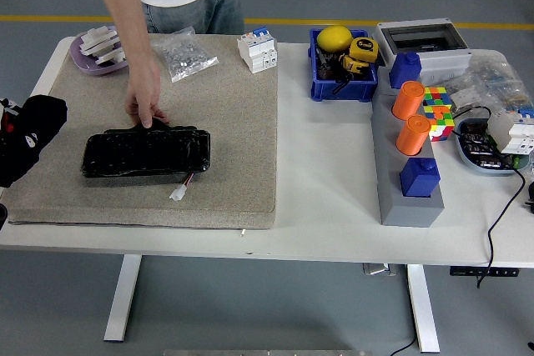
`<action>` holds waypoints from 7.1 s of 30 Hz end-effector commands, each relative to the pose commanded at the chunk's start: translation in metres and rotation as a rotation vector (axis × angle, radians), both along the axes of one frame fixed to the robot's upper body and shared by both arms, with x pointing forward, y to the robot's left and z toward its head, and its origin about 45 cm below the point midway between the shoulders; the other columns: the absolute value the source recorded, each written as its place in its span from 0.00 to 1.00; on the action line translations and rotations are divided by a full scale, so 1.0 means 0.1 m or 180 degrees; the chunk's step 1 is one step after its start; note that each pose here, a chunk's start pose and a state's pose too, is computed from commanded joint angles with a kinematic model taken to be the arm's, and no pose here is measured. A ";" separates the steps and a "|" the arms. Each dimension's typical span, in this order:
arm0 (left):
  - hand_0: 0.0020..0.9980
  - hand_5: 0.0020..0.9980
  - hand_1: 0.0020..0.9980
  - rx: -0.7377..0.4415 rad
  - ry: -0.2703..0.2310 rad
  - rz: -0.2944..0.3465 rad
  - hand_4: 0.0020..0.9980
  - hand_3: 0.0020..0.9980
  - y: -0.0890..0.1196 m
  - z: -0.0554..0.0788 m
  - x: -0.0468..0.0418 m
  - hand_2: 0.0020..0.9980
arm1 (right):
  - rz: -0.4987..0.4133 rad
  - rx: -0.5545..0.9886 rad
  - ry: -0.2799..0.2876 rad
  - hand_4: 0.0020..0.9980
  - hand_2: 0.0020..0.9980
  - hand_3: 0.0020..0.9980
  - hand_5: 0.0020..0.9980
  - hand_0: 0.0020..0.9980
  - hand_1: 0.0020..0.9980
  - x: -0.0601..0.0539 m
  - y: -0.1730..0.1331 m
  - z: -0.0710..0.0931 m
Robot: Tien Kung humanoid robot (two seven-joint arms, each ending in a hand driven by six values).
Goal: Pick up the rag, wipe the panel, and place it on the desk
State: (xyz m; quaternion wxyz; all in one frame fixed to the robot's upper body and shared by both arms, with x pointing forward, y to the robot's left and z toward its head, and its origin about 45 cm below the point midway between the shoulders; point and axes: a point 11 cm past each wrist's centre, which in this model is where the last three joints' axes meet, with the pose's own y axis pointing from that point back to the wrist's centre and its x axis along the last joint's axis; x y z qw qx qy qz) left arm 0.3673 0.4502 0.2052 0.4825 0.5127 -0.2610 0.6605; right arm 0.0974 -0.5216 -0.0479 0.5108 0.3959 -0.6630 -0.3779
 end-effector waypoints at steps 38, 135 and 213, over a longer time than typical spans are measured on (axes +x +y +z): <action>0.20 0.00 0.12 -0.0459 0.0224 -0.0798 0.36 0.54 -1.34 -0.30 -0.010 0.56 | 0.0010 -0.0023 -0.0006 1.00 0.66 0.62 0.61 0.74 0.53 0.01 -0.04 0.02; 0.19 0.00 0.13 -0.0411 0.0174 -0.0144 0.35 0.54 -0.78 -0.23 0.014 0.55 | 0.0019 -0.0046 0.0008 1.00 0.66 0.63 0.62 0.74 0.53 0.01 -0.10 0.06; 0.20 0.00 0.13 -0.0257 0.0419 -0.0656 0.39 0.55 -1.55 -0.27 0.109 0.56 | 0.0023 -0.0063 -0.0001 1.00 0.66 0.62 0.61 0.74 0.53 0.03 -0.12 0.08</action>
